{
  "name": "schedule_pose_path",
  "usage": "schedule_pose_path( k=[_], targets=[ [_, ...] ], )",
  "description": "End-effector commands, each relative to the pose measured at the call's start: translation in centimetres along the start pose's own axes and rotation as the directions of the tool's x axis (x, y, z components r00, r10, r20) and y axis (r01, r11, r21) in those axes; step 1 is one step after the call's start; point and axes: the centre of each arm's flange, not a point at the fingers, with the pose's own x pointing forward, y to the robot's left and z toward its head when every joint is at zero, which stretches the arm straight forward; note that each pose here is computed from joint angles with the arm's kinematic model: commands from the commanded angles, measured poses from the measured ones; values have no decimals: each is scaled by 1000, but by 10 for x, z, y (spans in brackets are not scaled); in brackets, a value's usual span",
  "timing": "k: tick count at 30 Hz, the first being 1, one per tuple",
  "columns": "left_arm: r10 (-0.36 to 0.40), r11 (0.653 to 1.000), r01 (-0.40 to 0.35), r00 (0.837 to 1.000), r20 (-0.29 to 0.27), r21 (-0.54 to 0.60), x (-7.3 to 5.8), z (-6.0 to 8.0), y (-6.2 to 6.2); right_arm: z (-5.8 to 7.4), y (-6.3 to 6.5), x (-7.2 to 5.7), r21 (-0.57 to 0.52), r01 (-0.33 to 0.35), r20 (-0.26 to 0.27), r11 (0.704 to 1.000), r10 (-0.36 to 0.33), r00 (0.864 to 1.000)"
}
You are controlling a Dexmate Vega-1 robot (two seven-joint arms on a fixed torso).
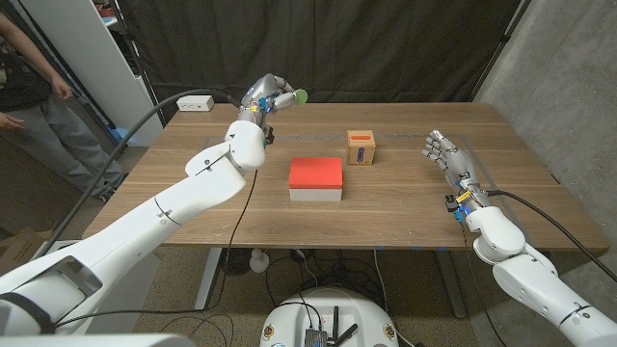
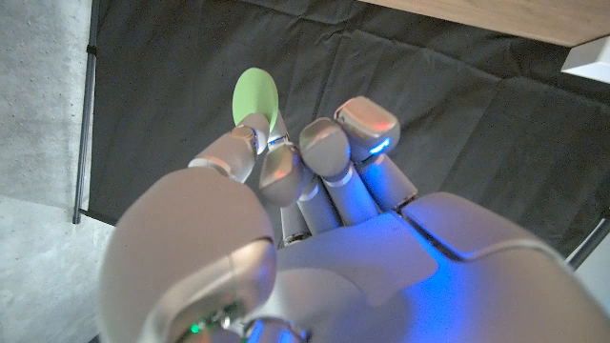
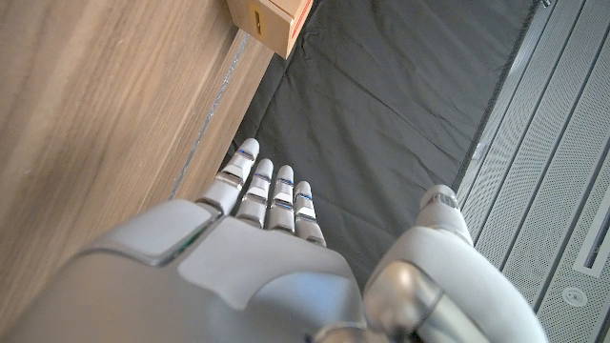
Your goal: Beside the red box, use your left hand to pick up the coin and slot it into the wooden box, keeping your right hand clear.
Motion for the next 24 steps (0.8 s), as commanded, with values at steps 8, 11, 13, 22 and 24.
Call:
schedule_pose_path(
  k=[8,11,13,22,24],
  targets=[
    [-46,991,34,995,94,128,22,20,-9,0,-3,-3,0,8,-1,1000,-8,1000],
    [-65,987,47,992,110,154,27,24,-11,-1,-3,-3,2,10,-1,1000,-10,1000],
    [-71,983,49,990,119,175,29,27,-12,-1,-4,-4,2,11,-1,1000,-11,1000],
    [-126,971,92,982,144,221,39,35,-18,-2,-7,-5,3,19,-4,1000,-19,1000],
    [-137,967,99,980,148,235,42,37,-19,-3,-7,-5,5,21,-5,1000,-21,1000]
  ],
)
